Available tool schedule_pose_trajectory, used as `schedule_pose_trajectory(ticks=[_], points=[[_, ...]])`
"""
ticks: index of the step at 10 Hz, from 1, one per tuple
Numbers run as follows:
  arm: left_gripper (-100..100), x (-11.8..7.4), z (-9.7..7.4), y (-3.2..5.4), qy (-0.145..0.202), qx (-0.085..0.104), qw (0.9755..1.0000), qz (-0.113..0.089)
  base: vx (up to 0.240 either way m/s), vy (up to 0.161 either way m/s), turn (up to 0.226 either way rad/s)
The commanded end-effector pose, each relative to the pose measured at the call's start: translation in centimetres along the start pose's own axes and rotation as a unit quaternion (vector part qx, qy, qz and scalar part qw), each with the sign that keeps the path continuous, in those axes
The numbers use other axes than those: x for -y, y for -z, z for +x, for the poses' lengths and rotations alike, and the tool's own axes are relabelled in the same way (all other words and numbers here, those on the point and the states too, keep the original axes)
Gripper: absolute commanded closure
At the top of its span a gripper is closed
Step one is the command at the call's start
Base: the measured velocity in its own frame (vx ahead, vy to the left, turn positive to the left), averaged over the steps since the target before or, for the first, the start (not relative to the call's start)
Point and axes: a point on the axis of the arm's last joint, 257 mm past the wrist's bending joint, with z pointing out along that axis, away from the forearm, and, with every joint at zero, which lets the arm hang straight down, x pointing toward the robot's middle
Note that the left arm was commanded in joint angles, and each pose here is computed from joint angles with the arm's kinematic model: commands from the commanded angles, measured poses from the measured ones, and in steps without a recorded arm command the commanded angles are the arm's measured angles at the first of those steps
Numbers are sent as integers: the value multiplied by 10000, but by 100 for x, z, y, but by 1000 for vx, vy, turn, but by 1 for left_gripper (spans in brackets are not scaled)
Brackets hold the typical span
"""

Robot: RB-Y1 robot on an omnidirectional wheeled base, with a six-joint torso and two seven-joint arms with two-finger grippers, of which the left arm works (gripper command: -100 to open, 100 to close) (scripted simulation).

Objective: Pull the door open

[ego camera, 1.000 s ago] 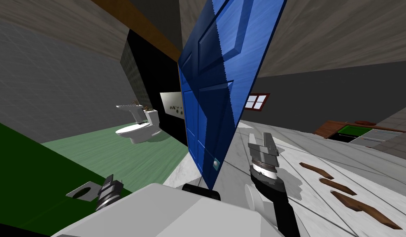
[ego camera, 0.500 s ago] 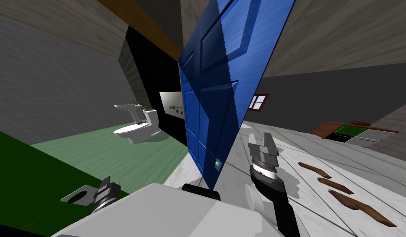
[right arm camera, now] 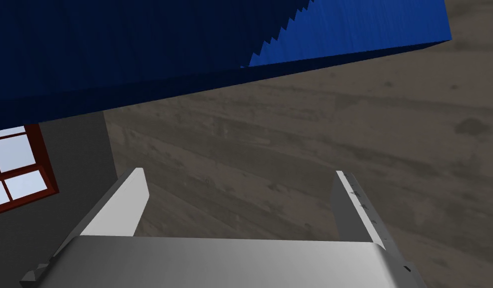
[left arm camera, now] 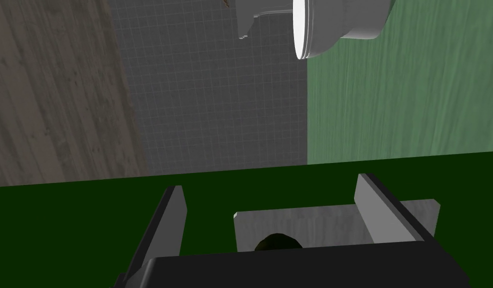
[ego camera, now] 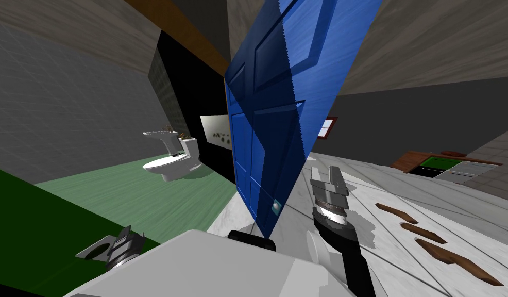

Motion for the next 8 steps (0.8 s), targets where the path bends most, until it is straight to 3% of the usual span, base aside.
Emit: schedule_pose_trajectory(ticks=[1, 3, 6, 7, 8], points=[[-100, 0, -90, 28, 8, 22, 10000, -1, 3, 99, 1], [-100, 8, -273, 86, 17, 66, 10000, -7, -15, 150, 20], [-100, -2, -291, 98, 27, 67, 10000, -23, -32, 75, -34], [100, -2, -291, 98, 27, 67, 10000, -23, -2, -23, -7], [100, -2, -291, 98, 27, 67, 10000, -23, -3, -26, -27]])
